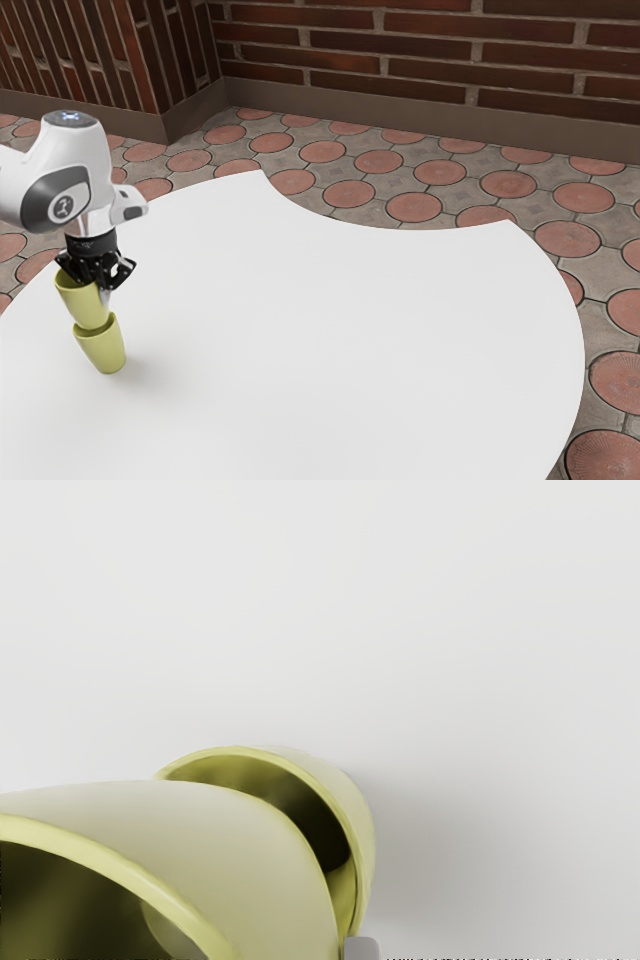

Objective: Place the right cup onto the left cup

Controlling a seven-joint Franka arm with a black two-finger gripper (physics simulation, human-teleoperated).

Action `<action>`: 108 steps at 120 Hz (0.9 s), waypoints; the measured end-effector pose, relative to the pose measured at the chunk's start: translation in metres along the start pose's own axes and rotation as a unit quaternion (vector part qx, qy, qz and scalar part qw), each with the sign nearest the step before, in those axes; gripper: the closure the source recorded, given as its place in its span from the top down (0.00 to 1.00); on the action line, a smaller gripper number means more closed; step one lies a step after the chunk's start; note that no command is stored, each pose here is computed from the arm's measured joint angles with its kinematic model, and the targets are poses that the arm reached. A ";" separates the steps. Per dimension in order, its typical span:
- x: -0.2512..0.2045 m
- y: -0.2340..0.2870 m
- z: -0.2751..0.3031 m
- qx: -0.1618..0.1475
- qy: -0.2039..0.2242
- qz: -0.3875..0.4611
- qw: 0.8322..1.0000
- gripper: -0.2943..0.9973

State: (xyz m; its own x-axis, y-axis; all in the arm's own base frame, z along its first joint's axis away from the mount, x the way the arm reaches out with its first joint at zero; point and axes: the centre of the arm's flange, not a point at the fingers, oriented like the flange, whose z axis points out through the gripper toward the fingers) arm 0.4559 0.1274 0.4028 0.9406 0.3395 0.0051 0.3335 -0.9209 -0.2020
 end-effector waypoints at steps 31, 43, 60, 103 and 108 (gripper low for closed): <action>-0.004 0.000 0.003 -0.001 -0.002 -0.004 1.000 0.18; -0.003 0.001 0.007 -0.001 -0.003 -0.005 1.000 0.18; -0.001 0.001 0.011 0.000 -0.003 -0.007 1.000 0.18; 0.003 0.004 0.023 0.001 -0.006 -0.010 1.000 0.28; 0.003 0.004 0.023 0.000 -0.006 -0.010 1.000 0.36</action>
State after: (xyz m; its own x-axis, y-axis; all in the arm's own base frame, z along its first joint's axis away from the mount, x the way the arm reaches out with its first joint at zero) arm 0.4589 0.1292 0.3793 0.9332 0.3594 -0.0023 0.3515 -0.9140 -0.2024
